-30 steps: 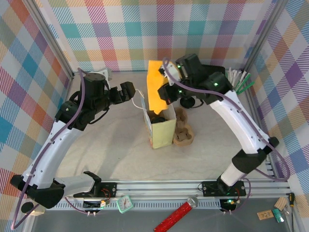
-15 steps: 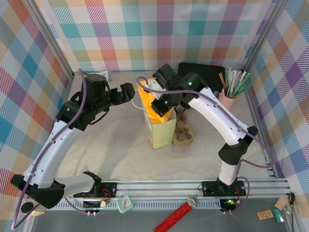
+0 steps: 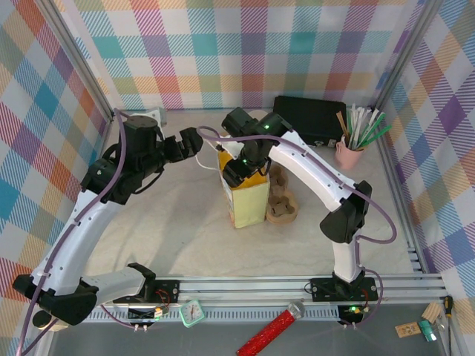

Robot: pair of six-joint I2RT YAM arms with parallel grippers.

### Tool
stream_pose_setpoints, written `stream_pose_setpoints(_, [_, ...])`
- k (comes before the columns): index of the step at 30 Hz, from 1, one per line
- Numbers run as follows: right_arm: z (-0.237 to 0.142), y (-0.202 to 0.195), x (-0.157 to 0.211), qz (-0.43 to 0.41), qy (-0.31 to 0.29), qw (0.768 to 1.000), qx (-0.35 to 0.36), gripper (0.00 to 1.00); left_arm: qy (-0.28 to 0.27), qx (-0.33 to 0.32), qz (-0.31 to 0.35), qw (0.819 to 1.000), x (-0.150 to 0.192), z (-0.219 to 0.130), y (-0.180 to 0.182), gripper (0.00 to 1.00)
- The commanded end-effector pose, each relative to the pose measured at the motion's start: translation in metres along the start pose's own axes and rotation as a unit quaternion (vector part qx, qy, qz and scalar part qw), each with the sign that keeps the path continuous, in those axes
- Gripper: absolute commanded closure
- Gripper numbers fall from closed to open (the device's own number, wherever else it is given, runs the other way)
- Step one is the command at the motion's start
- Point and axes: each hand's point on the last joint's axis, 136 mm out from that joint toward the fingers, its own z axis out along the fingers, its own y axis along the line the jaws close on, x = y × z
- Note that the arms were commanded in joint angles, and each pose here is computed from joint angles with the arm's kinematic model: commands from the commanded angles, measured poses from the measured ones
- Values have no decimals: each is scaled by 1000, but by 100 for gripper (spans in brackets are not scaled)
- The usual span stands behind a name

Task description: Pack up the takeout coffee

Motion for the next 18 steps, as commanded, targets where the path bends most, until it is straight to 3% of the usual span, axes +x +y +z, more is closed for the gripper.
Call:
stream_pose_setpoints(1, [-33, -3, -9, 11, -49, 999, 7, 37, -13, -11, -5, 1000, -4, -7, 7, 0])
stream_pose_setpoints(8, [-86, -13, -23, 53, -139, 989, 0, 35, -14, -13, -8, 1000, -3, -3, 9, 0])
stream_pose_setpoints(11, [-104, -19, -28, 74, -180, 981, -3, 29, -9, -20, -7, 1000, 0, 2, 13, 0])
stream_pose_setpoints(13, [-116, -34, -30, 104, -215, 971, 2, 19, -4, -35, -9, 999, 1, 6, 20, 0])
stream_pose_setpoints(16, [-131, -72, -22, 174, -260, 949, 33, 4, -5, -81, -11, 997, 0, 8, 42, 0])
stream_pose_setpoints(18, [-139, -104, -9, 228, -286, 929, 57, 1, -4, -121, -12, 993, -3, 8, 62, 0])
